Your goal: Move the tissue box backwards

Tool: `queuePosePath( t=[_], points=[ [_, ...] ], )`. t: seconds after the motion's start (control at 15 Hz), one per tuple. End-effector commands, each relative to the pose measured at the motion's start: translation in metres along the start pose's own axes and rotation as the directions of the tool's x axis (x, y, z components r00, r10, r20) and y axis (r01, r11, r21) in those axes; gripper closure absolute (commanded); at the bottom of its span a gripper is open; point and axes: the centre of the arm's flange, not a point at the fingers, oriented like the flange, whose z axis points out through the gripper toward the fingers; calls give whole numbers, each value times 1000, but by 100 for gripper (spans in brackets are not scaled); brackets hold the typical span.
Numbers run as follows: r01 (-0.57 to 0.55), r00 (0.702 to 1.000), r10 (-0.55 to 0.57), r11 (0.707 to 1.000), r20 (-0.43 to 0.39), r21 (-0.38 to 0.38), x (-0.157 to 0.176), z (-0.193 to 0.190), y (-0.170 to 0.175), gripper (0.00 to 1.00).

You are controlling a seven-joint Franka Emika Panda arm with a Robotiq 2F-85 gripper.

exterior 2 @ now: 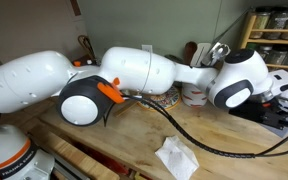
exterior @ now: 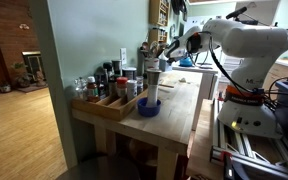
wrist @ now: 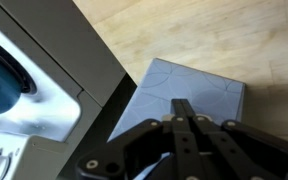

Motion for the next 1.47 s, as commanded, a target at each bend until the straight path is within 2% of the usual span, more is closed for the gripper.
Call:
queuePosePath(
  t=[0.0, 0.4, 0.6, 0.8, 1.0, 1.2, 1.4],
  points=[
    [5, 999, -9, 998, -53, -67, 15, 36, -5, 100],
    [3, 999, -8, 995, -46, -103, 16, 31, 8, 100],
    [82, 992, -74, 993, 106, -79, 3, 31, 12, 100],
    [118, 962, -124, 992, 244, 41, -12, 14, 19, 100],
    [119, 923, -172, 978, 344, 170, -14, -27, 35, 100],
    [106, 862, -224, 957, 454, 269, -17, -82, 64, 100],
    [75, 804, -287, 918, 521, 389, -32, -143, 86, 100]
  ],
)
